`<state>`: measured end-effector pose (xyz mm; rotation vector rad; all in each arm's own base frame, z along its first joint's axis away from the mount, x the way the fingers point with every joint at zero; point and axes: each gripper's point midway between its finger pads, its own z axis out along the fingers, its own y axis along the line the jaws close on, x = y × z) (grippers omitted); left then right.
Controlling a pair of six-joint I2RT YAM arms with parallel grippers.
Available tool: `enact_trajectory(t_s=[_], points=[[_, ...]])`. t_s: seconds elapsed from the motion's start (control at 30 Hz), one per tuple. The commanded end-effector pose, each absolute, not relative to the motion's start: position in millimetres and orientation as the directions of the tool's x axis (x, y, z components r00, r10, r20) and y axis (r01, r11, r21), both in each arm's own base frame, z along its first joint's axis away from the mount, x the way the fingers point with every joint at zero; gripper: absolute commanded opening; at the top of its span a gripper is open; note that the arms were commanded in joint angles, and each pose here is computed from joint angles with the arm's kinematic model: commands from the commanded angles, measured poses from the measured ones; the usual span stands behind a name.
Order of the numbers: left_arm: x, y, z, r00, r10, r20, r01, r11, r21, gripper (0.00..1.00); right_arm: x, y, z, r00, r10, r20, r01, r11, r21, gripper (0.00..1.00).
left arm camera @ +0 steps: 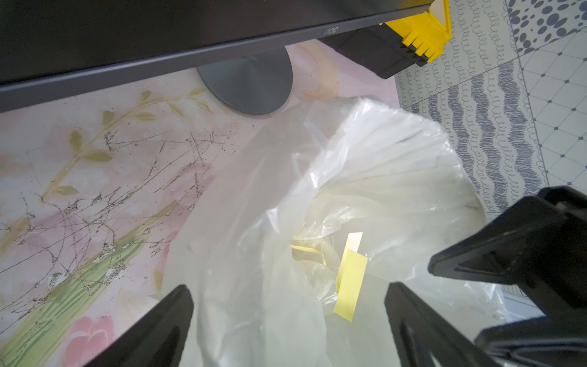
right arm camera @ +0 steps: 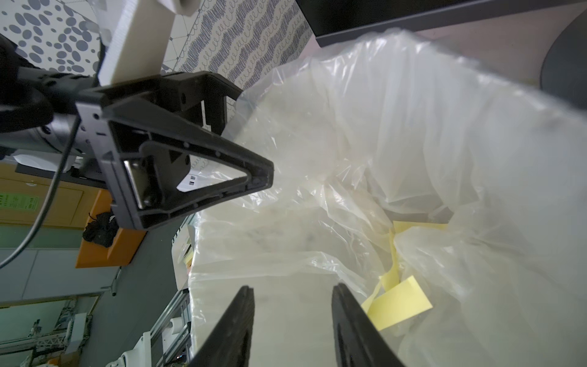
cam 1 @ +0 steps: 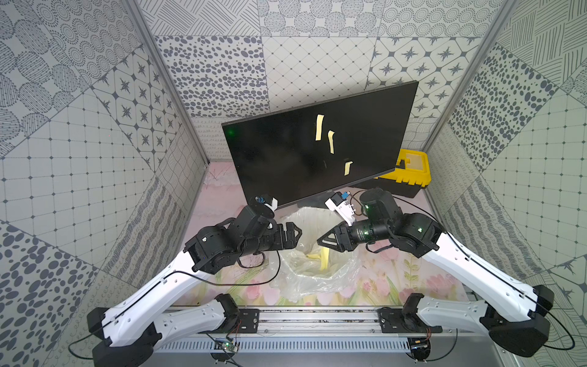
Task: Remove the sticky note from the monitor
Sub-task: Place the sticky note in the trash bin.
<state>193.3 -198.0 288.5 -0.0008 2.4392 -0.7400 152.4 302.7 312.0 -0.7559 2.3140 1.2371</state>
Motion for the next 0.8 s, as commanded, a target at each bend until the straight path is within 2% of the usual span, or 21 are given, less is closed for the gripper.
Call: enact_trajectory(t_s=[0.0,0.2,0.37,0.77], points=[[193,-200,287,-0.825,-0.146,-0.545,0.180,0.848,-0.499,0.99,160,305,333,-0.719,-0.248,-0.649,-0.679,0.449,0.581,0.49],[194,-201,286,-0.827,-0.140,-0.544,0.182,0.850,-0.495,0.99,172,309,361,-0.682,-0.213,-0.700,-0.707,0.436,0.557,0.55],[194,-201,286,-0.827,-0.141,-0.544,0.180,0.851,-0.494,0.99,201,303,386,-0.674,-0.127,-0.728,-0.696,0.440,0.567,0.60],[195,-202,288,-0.830,-0.138,-0.541,0.180,0.851,-0.494,0.99,304,252,444,-0.691,0.334,-0.641,-0.551,0.331,0.766,0.82]])
